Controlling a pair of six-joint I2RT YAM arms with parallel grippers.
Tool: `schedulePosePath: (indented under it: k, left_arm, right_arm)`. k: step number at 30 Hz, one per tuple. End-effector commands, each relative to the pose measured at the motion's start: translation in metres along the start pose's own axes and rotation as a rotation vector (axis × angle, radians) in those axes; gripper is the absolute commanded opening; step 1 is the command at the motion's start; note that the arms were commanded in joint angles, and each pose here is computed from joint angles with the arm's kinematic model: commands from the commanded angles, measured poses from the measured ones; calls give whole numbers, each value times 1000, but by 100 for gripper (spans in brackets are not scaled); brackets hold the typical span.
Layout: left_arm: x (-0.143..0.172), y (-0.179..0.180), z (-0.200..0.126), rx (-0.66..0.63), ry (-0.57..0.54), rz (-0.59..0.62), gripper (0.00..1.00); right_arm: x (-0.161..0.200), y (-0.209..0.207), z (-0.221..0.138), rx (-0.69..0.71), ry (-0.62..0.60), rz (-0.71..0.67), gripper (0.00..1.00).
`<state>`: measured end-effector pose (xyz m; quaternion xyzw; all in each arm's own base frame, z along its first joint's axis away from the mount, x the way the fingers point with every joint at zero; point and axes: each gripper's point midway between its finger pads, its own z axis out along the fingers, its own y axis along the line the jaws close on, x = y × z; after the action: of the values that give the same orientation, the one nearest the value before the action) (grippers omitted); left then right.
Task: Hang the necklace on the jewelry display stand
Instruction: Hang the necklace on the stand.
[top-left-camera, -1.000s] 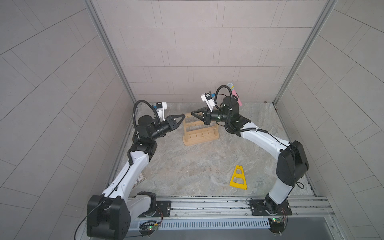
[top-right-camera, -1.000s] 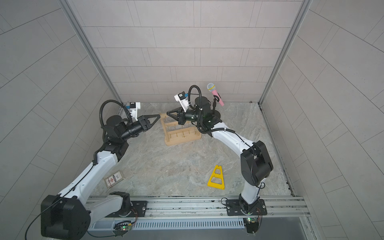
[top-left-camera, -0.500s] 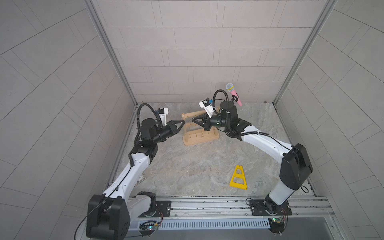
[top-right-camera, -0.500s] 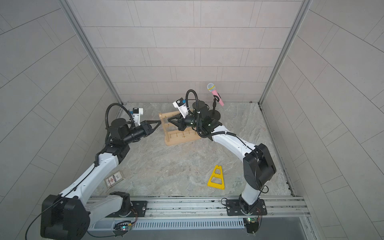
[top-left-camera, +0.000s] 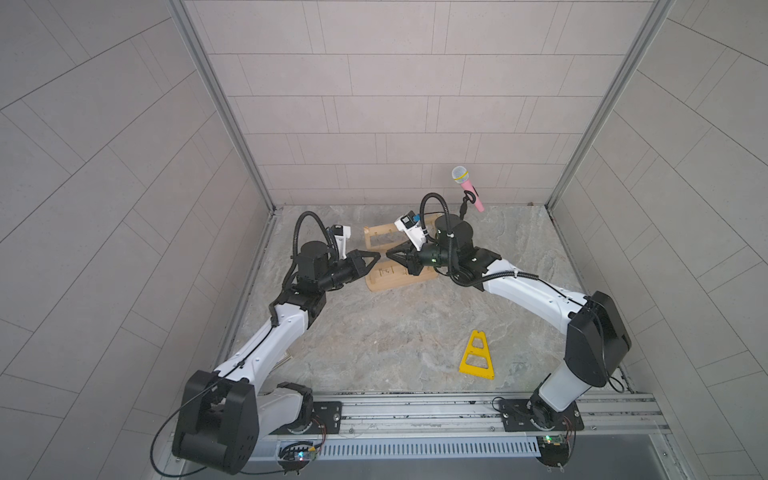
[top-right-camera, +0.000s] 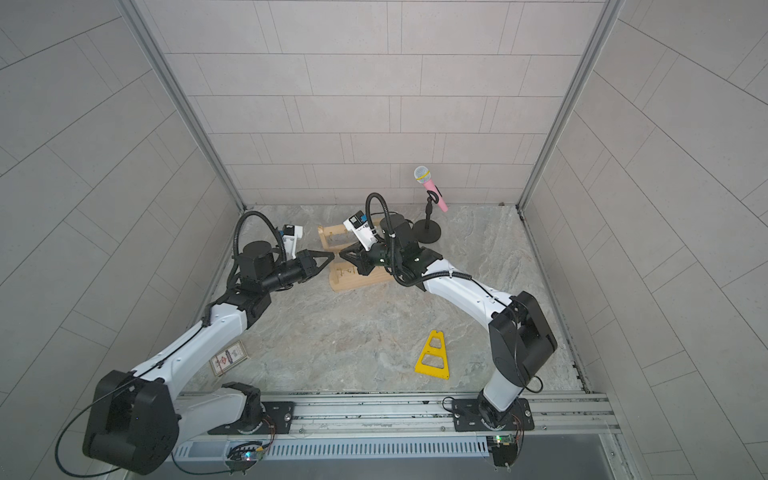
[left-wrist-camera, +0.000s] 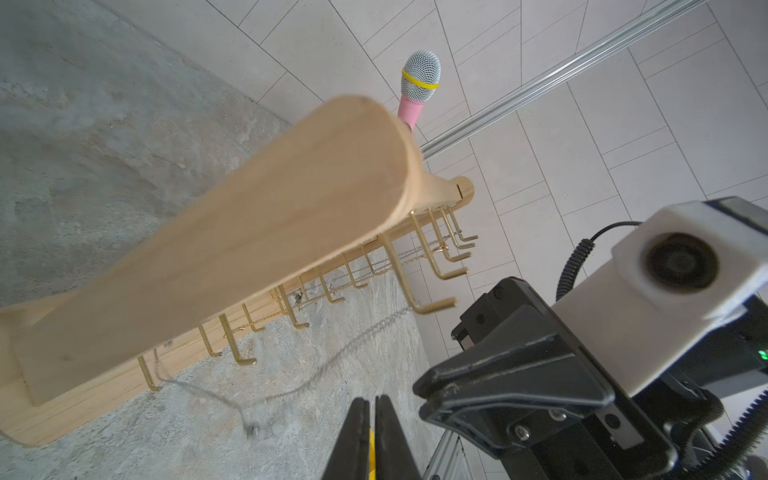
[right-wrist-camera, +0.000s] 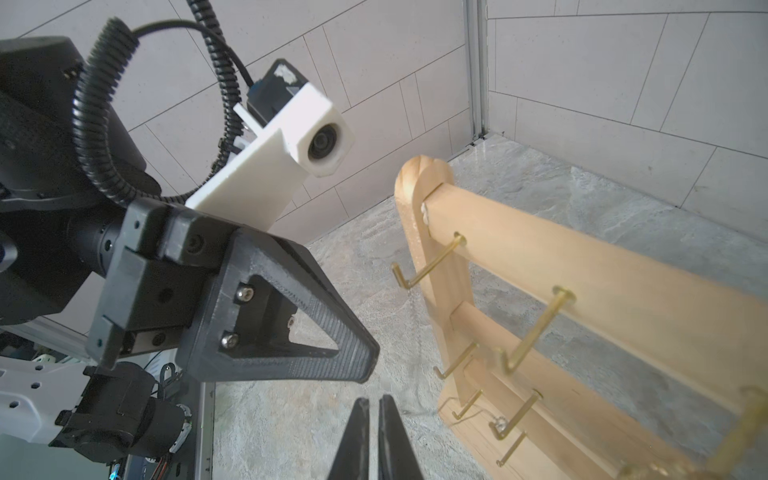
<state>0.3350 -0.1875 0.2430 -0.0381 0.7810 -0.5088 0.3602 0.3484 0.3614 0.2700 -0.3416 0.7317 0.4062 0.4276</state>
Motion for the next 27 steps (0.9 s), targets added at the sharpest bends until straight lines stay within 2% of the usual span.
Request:
schedulePosePath:
  k: [1, 9, 17, 24, 27]
  left_arm:
    - [-2, 11, 3, -33, -23, 16, 9]
    - [0, 18, 0, -81, -30, 29, 9]
    - [-2, 21, -19, -202, -75, 130, 17]
    - [-3, 13, -5, -222, -77, 192, 23]
    - [-11, 8, -2, -220, -115, 207, 24]
  right_arm:
    - [-8, 6, -13, 24, -26, -47, 10]
    - [8, -5, -21, 101, -30, -18, 13]
    - [20, -18, -24, 164, -49, 17, 17]
    - [14, -14, -15, 171, -117, 9, 17]
    - [12, -12, -15, 171, -129, 3, 17]
